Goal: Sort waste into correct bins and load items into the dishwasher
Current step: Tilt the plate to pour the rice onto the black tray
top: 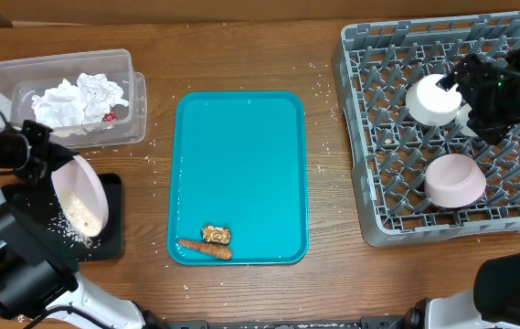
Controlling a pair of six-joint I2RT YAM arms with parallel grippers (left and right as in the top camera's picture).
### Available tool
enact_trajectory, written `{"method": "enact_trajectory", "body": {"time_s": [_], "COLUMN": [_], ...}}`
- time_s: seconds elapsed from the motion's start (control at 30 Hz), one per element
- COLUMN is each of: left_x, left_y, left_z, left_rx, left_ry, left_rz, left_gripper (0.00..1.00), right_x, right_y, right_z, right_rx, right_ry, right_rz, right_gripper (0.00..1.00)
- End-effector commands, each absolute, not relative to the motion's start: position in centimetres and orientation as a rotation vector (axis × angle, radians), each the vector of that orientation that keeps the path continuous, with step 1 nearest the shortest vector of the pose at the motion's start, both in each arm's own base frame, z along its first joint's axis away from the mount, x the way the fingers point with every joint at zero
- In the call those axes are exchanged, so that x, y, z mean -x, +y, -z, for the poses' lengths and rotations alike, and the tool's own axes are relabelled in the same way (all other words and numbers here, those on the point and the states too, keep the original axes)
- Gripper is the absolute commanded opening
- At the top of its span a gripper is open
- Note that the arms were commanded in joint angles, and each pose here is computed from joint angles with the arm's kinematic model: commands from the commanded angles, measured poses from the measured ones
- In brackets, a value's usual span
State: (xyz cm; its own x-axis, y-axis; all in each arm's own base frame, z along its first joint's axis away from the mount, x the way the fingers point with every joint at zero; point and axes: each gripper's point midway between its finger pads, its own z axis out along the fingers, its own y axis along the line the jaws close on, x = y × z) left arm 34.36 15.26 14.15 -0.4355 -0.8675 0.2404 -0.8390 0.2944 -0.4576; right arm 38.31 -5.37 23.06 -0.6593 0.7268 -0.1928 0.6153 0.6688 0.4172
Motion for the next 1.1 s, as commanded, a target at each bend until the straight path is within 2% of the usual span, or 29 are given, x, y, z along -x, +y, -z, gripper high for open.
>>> {"method": "enact_trajectory", "body": {"time_s": [0.0,0.47,1.07], "left_x": [-33.8,-33.4,-31.0], "left_y": [16.1,17.5,19.7], "left_z": [-15.7,-18.9,-20.5], "left_rx": [1.569,1.491,1.473], "left_ry": [2.418,2.201,2.059], "left_rz": [0.93,1.248,1.348], "left_gripper": [0.04,0.04,0.04], "right_x": [-38.6,-38.6,-38.6], "right_y": [-5.7,-5.7,-5.7], "right_z": [-24.4,-24.4,-24.4], "right_rx": [-1.045,-1.045,-1.044], "right_ry": [2.503,2.503,2.503], "right_rz": [-0.446,-0.446,-0.446], "right_gripper": [1.0,1.0,1.0]}}
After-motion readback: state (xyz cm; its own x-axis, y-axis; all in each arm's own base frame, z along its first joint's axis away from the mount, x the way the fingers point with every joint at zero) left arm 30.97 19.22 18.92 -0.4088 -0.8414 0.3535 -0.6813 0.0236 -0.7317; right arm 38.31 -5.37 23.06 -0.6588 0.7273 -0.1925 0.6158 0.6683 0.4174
